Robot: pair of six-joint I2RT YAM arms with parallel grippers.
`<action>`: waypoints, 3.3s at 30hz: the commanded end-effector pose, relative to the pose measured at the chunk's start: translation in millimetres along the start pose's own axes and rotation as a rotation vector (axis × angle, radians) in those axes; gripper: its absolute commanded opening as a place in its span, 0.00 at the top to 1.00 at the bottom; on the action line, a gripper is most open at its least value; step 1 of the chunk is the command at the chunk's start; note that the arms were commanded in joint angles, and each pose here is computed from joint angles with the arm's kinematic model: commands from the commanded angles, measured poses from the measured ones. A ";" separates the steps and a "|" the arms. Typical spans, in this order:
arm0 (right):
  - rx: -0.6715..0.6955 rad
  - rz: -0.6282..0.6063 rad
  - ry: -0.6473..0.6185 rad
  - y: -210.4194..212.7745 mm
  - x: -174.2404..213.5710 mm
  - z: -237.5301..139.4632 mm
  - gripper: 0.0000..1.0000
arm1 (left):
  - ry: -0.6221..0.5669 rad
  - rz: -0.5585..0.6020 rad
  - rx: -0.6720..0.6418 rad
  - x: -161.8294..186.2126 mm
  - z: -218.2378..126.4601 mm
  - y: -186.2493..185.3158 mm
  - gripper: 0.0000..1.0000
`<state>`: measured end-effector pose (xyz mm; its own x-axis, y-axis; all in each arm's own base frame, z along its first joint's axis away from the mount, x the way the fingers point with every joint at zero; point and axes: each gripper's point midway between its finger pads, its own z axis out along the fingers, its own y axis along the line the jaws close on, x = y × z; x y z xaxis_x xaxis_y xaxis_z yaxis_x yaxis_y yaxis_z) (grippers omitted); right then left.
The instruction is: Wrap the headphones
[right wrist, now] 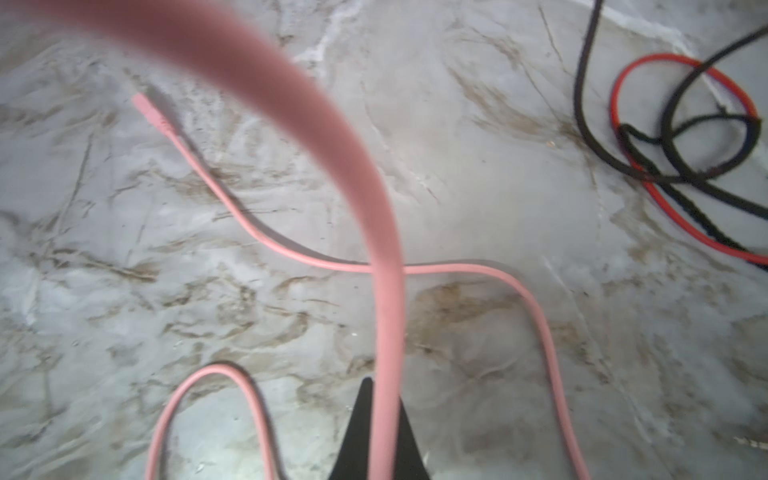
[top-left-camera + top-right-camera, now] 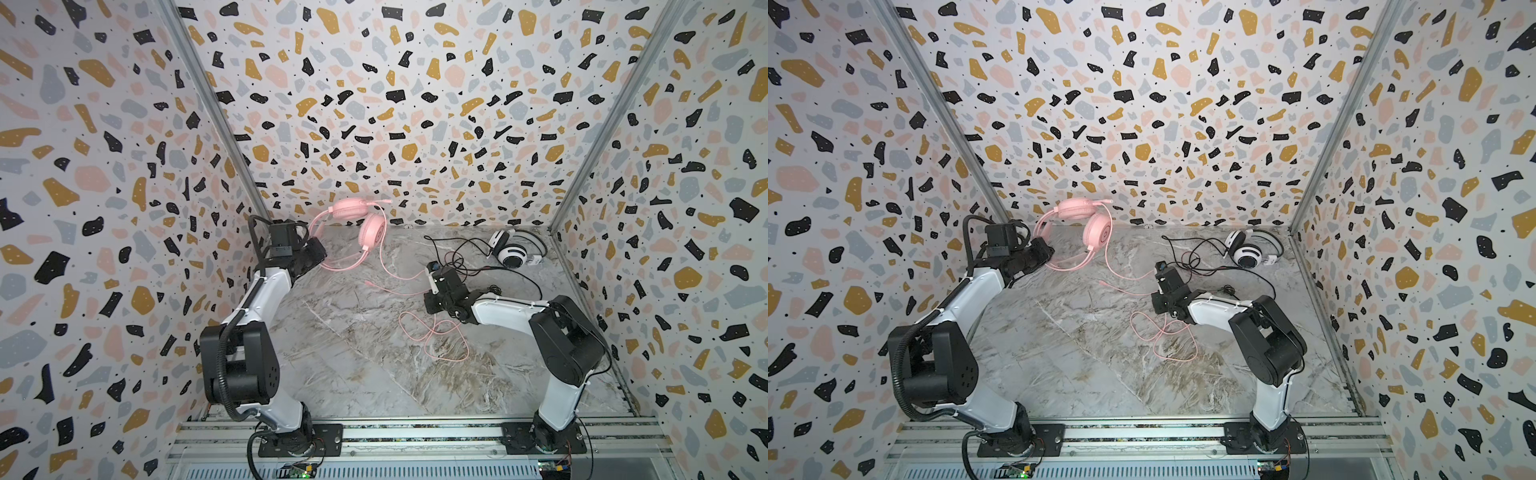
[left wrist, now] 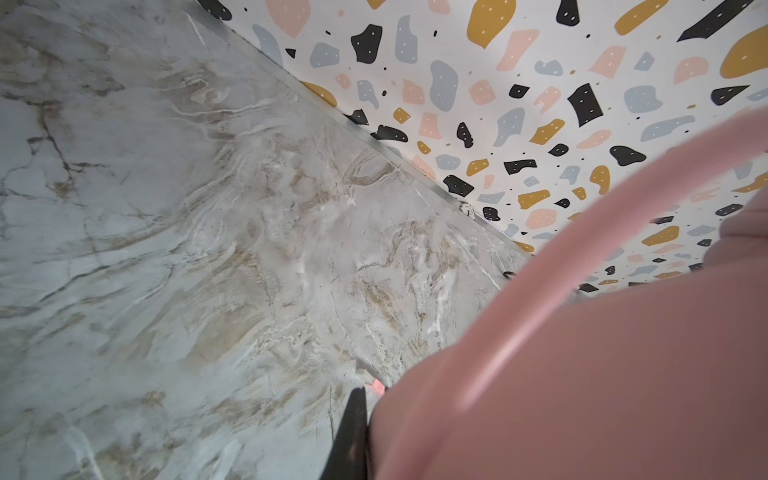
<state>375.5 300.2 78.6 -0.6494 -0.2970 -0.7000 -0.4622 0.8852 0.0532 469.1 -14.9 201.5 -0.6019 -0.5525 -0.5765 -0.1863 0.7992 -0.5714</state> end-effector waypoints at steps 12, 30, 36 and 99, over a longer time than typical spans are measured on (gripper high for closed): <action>0.170 -0.505 0.069 71.4 -32.1 -78.3 0.97 | -0.122 0.122 -0.169 -21.9 -23.1 -10.7 1.00; 0.370 -0.506 -0.024 -13.9 -138.2 -206.2 0.97 | -0.143 0.314 -0.161 -16.7 -38.4 -54.3 1.00; 0.403 -0.460 -0.066 -38.7 -153.3 -215.0 0.97 | -0.109 0.353 -0.036 -5.2 -36.1 -80.3 1.00; 0.084 -0.486 -0.117 -36.0 -176.0 -161.9 0.94 | 0.030 0.760 0.685 108.6 -102.0 -237.2 1.00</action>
<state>419.9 259.4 296.0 -0.3289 -0.6965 -0.6378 -0.6321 0.6641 -0.3993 378.7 -219.6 265.1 -0.5529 0.1582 -0.8181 0.6144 0.7407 -0.2720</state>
